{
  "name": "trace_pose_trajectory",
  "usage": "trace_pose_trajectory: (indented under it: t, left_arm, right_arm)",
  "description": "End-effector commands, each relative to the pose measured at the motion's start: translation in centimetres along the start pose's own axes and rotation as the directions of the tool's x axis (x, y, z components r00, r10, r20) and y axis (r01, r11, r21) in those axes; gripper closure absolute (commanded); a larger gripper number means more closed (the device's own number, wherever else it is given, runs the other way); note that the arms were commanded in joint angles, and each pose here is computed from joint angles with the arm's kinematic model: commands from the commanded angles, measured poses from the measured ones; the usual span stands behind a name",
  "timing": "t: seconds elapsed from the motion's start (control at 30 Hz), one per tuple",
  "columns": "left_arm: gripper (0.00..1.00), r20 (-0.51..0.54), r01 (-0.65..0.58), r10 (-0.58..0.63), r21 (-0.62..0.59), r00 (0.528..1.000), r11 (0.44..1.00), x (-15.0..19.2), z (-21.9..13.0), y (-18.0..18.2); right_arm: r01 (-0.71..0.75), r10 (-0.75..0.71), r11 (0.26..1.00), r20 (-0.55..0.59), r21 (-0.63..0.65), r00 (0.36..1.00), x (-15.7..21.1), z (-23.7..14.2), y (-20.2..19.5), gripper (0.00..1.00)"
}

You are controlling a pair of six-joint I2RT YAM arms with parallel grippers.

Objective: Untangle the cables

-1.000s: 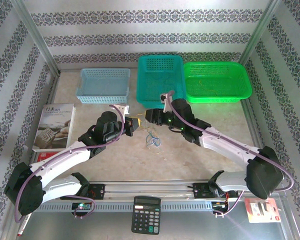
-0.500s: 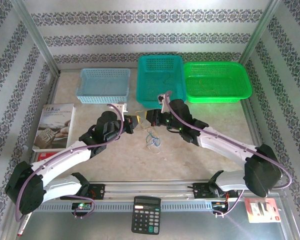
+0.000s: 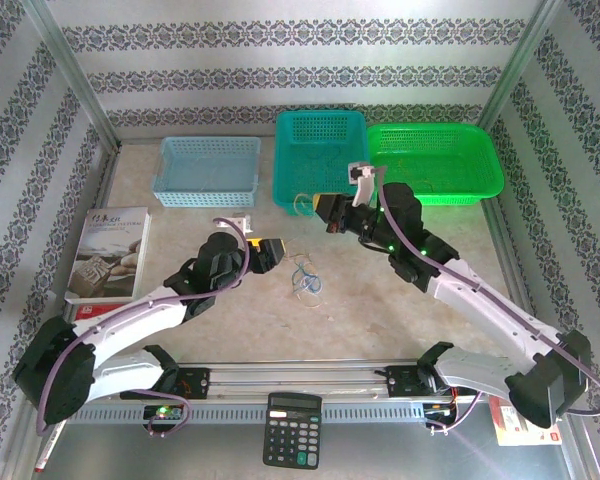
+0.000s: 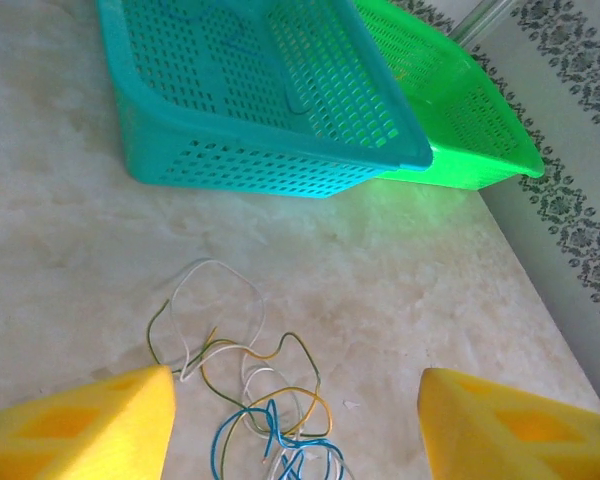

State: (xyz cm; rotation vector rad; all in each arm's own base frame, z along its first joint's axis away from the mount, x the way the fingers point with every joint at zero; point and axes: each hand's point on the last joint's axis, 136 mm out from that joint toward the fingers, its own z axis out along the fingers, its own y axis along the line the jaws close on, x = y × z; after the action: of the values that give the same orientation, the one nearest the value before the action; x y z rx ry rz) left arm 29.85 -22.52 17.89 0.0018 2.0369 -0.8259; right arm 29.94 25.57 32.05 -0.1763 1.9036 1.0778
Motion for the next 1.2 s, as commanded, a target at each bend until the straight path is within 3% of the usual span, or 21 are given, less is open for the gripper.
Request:
trace_pose_trajectory:
  t: [0.0,0.1,0.37,0.57,0.8,1.17]
  left_arm:
    - [0.27,0.053,-0.109,0.106,0.061,0.993,0.992,-1.5,-1.7,-1.5]
    - [0.22,0.058,-0.190,0.183,0.140,0.981,0.972,-1.8,-2.9,-3.3]
    - [0.17,0.046,-0.384,0.389,0.311,0.920,0.870,-2.3,-3.5,-7.8]
    - [0.16,0.090,-0.514,0.520,0.366,0.849,0.776,-2.7,-3.0,-10.2]
    - [0.22,0.094,-0.575,0.600,0.436,0.794,0.692,-1.5,-2.5,-12.8]
    - [0.35,0.122,-0.584,0.595,0.421,0.795,0.694,-1.5,-1.3,-13.7]
  right_arm:
    - [0.044,-0.043,0.999,-0.018,0.020,0.999,-0.6,-0.7,-0.5,1.00]
    - [0.043,-0.042,0.999,-0.034,0.018,0.999,-0.8,-1.2,-0.7,1.00]
    - [0.052,-0.051,0.999,-0.124,-0.001,0.991,0.5,-1.3,-0.4,1.00]
    - [0.045,-0.045,0.999,-0.159,-0.002,0.986,1.4,-1.1,-0.5,1.00]
    - [0.047,-0.052,0.999,-0.201,-0.028,0.978,2.6,-0.6,0.5,1.00]
    - [0.043,-0.061,0.995,-0.204,-0.091,0.977,2.9,-0.6,3.4,1.00]
